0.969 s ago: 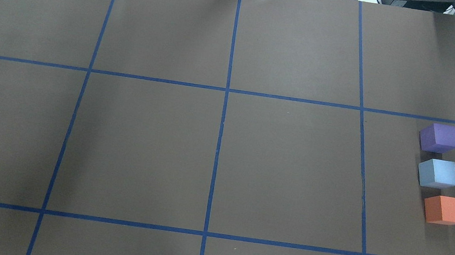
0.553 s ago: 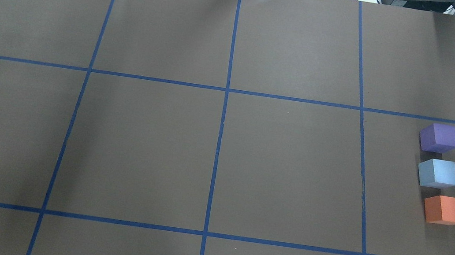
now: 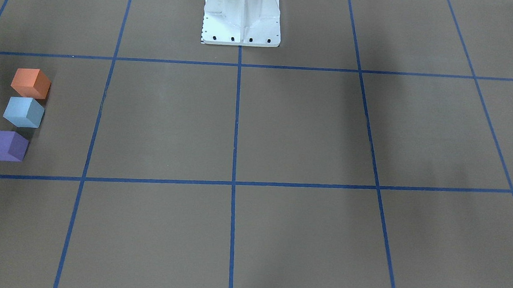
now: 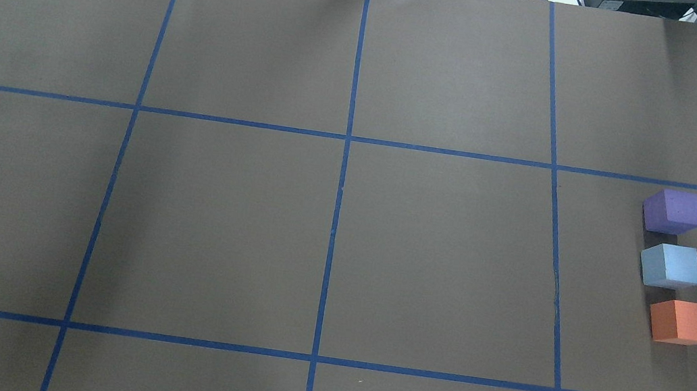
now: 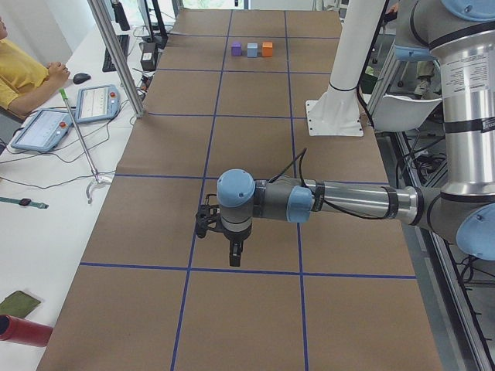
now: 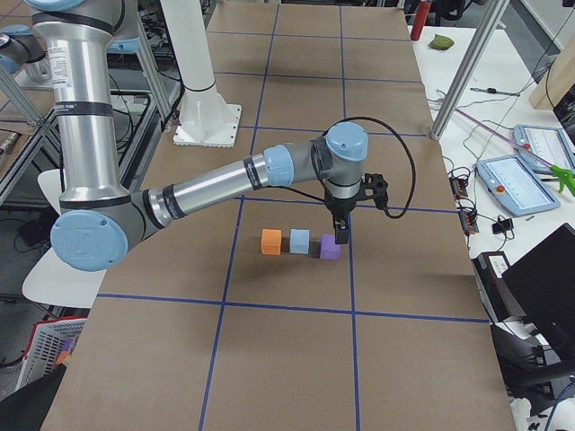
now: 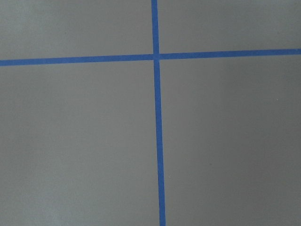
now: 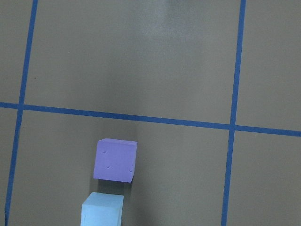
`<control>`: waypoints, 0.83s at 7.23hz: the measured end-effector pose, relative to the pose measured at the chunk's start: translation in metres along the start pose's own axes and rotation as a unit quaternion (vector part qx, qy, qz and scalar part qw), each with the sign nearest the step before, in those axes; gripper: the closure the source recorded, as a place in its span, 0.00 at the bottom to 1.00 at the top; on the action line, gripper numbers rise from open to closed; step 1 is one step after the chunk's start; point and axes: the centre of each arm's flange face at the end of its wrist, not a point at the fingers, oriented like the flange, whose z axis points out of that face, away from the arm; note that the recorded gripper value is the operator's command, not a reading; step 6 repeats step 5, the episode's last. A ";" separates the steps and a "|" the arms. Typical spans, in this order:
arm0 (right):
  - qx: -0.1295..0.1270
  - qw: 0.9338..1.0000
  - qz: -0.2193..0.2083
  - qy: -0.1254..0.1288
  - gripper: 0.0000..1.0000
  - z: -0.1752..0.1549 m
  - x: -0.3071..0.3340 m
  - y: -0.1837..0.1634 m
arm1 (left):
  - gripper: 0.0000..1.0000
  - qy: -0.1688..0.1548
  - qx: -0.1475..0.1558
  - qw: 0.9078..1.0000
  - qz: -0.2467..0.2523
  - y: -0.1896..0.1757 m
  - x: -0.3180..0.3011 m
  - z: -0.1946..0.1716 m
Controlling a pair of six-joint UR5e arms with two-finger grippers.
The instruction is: Place blue block between orange and purple blocks
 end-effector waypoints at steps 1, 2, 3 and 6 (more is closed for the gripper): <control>-0.003 1.000 0.005 0.003 0.00 0.000 0.005 0.000 | 0.00 -0.002 0.005 1.000 0.003 0.004 0.004 -0.005; -0.005 1.000 0.007 0.005 0.00 0.002 0.008 0.001 | 0.00 -0.002 0.001 1.000 -0.001 0.008 0.002 -0.003; -0.008 1.000 0.009 0.006 0.00 0.005 0.012 0.002 | 0.00 -0.002 -0.002 1.000 -0.004 0.008 0.000 -0.001; -0.020 1.000 0.020 0.006 0.00 0.016 0.024 0.012 | 0.00 -0.001 -0.004 1.000 -0.009 0.012 -0.003 0.000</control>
